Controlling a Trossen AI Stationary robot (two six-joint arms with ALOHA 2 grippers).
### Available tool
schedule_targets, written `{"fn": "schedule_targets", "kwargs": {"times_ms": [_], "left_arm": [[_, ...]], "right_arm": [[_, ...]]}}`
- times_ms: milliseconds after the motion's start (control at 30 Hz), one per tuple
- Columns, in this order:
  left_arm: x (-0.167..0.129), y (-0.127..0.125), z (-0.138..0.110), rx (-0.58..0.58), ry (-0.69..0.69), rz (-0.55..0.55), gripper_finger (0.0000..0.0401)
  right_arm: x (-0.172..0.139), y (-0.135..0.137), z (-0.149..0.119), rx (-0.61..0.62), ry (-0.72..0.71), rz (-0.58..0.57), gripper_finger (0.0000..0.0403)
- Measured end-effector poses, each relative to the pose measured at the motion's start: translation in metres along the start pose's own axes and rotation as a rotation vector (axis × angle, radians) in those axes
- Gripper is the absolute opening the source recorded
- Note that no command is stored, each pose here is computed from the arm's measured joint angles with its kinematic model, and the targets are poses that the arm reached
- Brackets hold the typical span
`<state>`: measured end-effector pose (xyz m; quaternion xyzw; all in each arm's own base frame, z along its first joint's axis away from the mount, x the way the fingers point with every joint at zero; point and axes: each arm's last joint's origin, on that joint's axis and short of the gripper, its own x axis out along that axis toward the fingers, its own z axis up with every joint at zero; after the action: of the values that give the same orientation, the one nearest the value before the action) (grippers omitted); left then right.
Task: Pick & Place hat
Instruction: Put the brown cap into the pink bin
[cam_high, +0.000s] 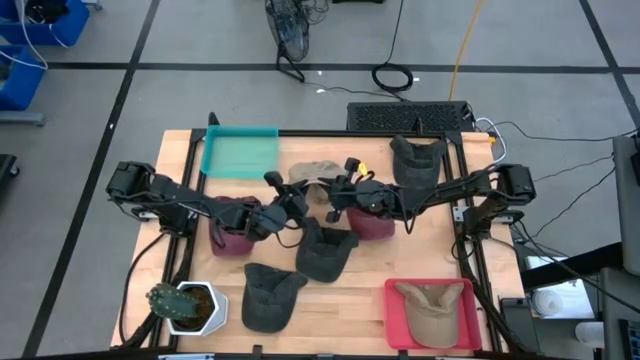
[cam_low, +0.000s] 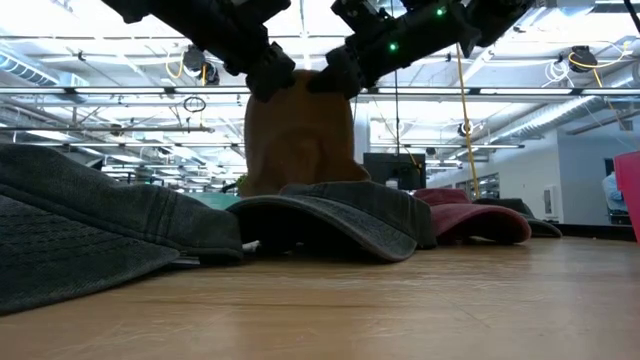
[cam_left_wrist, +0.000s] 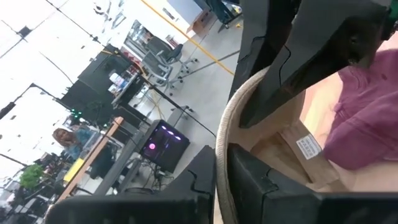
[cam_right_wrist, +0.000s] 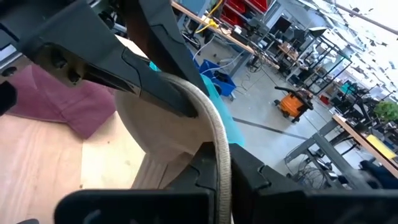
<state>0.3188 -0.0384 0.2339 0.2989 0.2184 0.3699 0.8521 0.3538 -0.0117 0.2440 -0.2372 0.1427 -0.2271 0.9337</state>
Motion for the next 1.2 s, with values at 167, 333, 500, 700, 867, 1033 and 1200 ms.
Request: {"fn": "schedule_targets", "kwargs": {"times_ms": [167, 333, 500, 700, 867, 1033, 1200], "left_arm": [[-0.012, 0.007, 0.007, -0.024, -0.022, 0.009, 0.0080], [-0.033, 0.026, 0.016, -0.137, -0.052, 0.035, 0.0131], [-0.057, 0.042, 0.019, -0.161, -0.070, 0.003, 0.0174], [-0.077, 0.055, 0.017, -0.201, -0.081, -0.044, 0.0198], [-0.079, 0.062, 0.013, -0.256, -0.062, -0.056, 0.0200], [-0.077, 0.063, 0.012, -0.306, -0.061, -0.087, 0.0200], [-0.071, 0.064, 0.011, -0.349, -0.064, -0.144, 0.0200]], "right_arm": [[-0.008, -0.010, 0.010, 0.012, -0.027, -0.016, 0.0005], [-0.023, -0.025, 0.023, 0.013, -0.045, -0.055, 0.0004], [-0.046, -0.035, 0.040, -0.017, -0.073, -0.092, 0.0005], [-0.089, -0.032, 0.062, -0.088, -0.073, -0.148, 0.0005], [-0.131, -0.024, 0.078, -0.056, -0.099, -0.143, 0.0006], [-0.166, -0.009, 0.086, -0.008, -0.103, -0.140, 0.0006], [-0.192, 0.006, 0.091, 0.108, -0.148, -0.058, 0.0006]]}}
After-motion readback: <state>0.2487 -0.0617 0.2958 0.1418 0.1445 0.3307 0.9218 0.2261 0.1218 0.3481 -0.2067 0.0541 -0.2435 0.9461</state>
